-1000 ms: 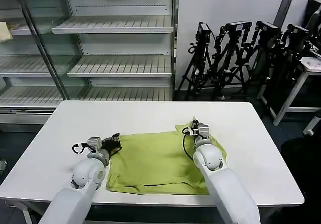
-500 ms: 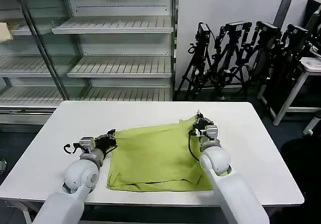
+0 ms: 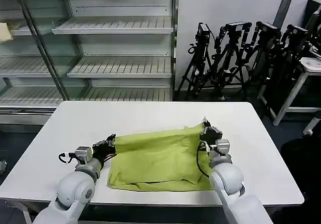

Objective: Fold and organize the clothes.

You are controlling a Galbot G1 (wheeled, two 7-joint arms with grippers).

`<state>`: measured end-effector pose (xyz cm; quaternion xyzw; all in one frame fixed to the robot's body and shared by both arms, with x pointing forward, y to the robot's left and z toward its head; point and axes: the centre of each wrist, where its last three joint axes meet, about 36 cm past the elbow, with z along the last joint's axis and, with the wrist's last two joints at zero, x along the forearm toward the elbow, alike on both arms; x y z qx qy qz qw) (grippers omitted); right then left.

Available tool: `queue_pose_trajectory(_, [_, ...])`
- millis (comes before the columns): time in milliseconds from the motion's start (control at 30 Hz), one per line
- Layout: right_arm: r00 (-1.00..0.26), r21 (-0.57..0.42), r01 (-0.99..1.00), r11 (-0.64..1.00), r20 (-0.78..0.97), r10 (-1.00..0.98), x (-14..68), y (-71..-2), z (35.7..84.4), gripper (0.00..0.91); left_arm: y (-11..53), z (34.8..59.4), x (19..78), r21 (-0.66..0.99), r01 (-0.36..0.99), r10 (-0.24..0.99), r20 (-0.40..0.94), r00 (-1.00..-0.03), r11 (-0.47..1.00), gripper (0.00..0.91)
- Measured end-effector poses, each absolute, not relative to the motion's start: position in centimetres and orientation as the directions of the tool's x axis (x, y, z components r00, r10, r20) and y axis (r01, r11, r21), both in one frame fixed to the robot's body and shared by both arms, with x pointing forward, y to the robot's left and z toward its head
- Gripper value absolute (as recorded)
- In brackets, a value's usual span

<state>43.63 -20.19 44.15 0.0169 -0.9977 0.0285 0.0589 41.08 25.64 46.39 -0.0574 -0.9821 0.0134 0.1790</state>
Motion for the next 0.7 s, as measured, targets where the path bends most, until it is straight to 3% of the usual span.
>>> queue_pose_trajectory(700, [-0.962, -0.041, 0.008, 0.999, 0.271, 0.019, 39.3, -20.0, 40.4, 0.000, 24.8, 42.6, 38.5, -0.008, 0.122, 0.114, 0.406, -0.907, 0.993, 0.010])
